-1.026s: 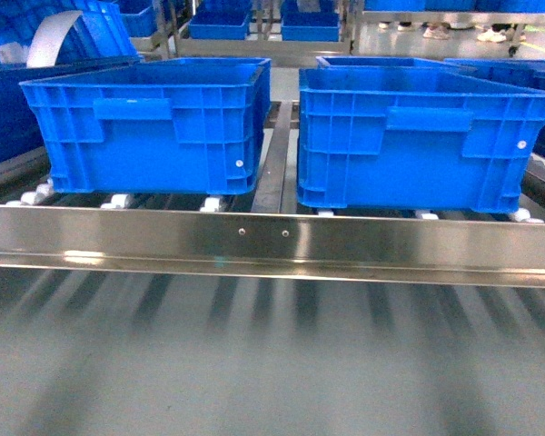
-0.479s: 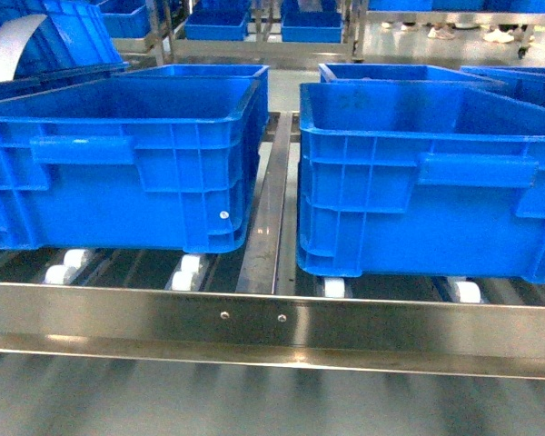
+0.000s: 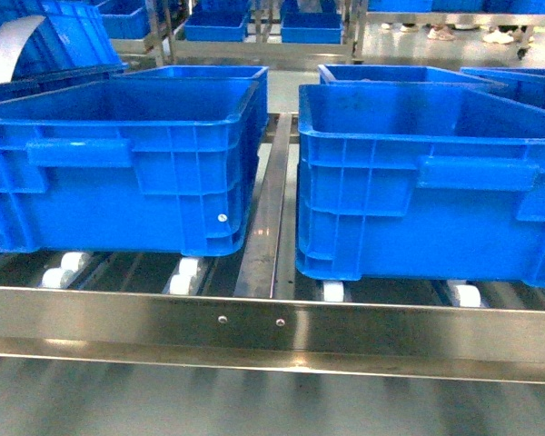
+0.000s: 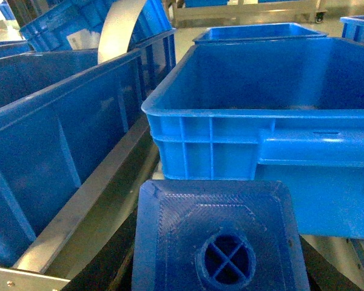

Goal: Sort blue parts and orange caps into right shelf containers

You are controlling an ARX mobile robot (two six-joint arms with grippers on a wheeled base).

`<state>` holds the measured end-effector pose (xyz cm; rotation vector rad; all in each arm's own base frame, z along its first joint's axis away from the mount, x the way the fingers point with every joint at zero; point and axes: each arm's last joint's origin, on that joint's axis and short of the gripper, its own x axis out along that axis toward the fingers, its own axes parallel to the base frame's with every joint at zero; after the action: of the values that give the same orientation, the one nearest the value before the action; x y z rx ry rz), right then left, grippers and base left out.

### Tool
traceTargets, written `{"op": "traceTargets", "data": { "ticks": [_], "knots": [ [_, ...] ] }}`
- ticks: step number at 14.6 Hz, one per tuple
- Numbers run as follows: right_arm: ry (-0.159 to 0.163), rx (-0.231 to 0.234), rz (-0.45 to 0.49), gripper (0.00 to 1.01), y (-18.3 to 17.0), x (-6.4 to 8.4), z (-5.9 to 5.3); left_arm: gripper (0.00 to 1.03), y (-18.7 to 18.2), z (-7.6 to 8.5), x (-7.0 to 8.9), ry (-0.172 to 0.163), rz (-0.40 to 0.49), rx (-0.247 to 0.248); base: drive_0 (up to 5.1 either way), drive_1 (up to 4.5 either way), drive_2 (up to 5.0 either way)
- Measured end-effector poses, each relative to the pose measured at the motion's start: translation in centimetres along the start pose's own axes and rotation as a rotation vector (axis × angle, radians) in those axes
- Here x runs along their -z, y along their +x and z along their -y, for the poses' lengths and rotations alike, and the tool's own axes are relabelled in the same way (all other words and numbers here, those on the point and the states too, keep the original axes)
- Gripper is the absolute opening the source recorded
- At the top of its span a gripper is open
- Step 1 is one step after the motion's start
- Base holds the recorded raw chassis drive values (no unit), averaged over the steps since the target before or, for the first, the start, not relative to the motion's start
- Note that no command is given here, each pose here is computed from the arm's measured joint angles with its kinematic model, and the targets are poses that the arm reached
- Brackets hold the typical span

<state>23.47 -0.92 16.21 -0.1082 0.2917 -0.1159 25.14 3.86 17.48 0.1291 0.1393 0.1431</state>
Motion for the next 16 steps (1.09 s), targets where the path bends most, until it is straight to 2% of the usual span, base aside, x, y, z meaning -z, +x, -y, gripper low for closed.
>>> {"op": "traceTargets", "data": {
  "ticks": [16],
  "knots": [
    [0.0,0.0,0.0,0.44,0.0,0.0,0.0,0.44,0.0,0.0,0.0,0.0,0.0,0.0,0.0,0.0,0.0]
  ]
}}
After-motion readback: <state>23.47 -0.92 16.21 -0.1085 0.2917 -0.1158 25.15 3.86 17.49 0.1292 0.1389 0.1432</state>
